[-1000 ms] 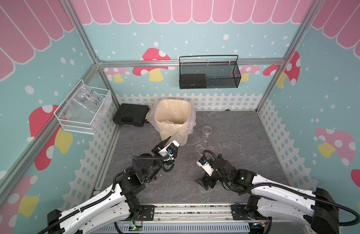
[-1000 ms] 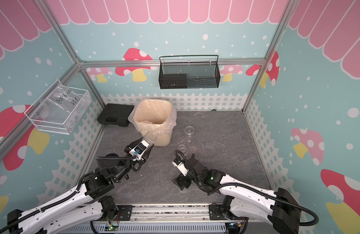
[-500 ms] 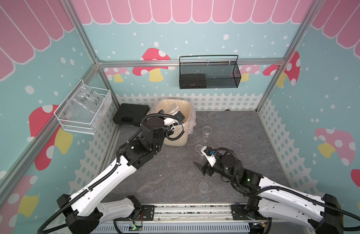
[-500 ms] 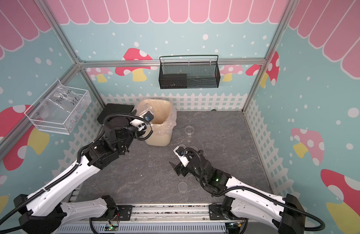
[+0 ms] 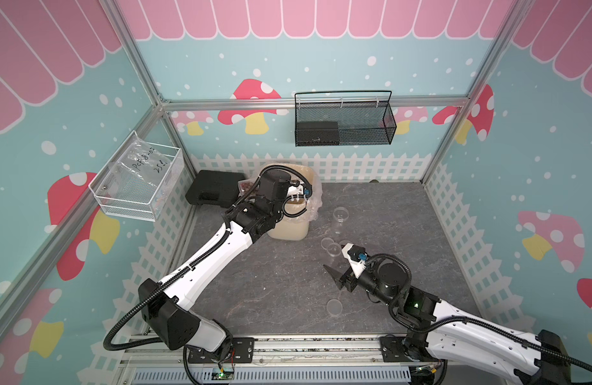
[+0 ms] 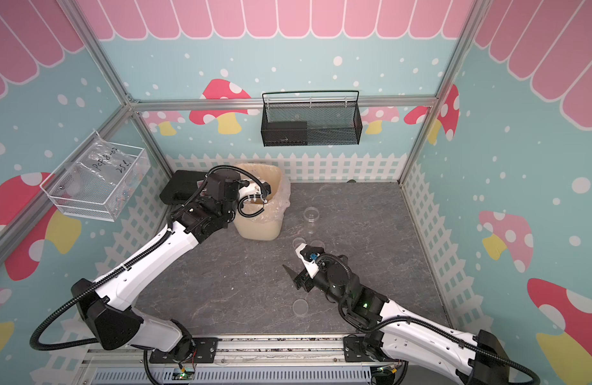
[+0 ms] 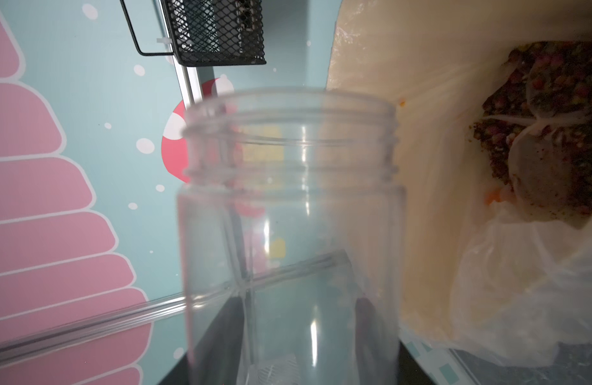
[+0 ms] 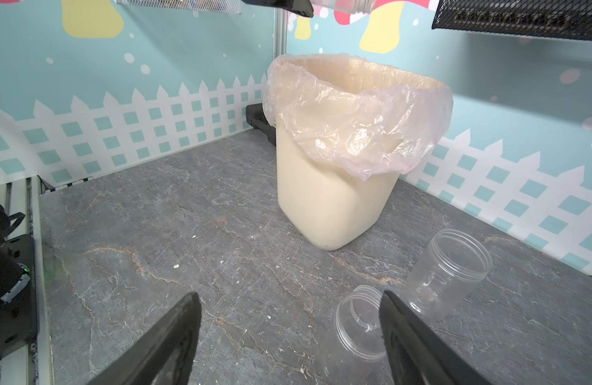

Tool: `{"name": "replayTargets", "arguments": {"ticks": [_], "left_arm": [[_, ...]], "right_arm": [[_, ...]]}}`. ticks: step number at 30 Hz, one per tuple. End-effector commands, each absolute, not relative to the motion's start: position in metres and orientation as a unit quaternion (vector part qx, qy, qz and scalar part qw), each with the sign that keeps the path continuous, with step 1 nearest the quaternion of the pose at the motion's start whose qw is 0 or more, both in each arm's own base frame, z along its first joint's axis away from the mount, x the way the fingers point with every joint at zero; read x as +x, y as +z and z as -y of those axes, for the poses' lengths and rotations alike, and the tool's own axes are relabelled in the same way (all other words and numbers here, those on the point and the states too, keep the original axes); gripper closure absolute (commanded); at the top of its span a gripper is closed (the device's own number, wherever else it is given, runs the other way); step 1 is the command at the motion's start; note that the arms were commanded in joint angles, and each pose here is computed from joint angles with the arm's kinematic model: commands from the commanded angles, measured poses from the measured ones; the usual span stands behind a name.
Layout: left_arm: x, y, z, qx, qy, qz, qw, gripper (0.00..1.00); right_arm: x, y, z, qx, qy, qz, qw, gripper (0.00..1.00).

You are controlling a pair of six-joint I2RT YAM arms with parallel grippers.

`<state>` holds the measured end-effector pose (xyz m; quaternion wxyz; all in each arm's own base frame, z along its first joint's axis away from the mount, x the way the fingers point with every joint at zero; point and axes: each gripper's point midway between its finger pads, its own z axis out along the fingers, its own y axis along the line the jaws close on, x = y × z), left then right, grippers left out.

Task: Empty the moldy dried flower tea in the jars
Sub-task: Pour the moldy dried flower tea into the trash bin.

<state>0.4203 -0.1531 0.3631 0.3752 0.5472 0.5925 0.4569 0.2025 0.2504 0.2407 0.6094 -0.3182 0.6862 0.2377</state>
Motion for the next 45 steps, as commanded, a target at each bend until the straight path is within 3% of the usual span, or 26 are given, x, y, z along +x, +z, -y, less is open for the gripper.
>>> {"name": "replayTargets", "arguments": {"ticks": [1,12,35,45], "left_arm": [[0.435,0.377,0.153,0.588,0.501,-0.533,0.347,0.74],[0.460,0.358,0.159,0.648,0.507,-0.473,0.316,0.80],[0.461,0.344,0.161,0.667,0.496,-0.467,0.300,0.80],[0.460,0.337,0.147,0.656,0.487,-0.489,0.304,0.80]], "right_arm": [[0.198,0.249,-0.244,-0.295,0.257,-0.675,0.625,0.16],[0.192,0.246,-0.231,-0.278,0.265,-0.669,0.636,0.16],[0.197,0.237,-0.238,-0.287,0.256,-0.676,0.629,0.16],[0.206,0.266,-0.247,-0.276,0.260,-0.671,0.637,0.14]]}}
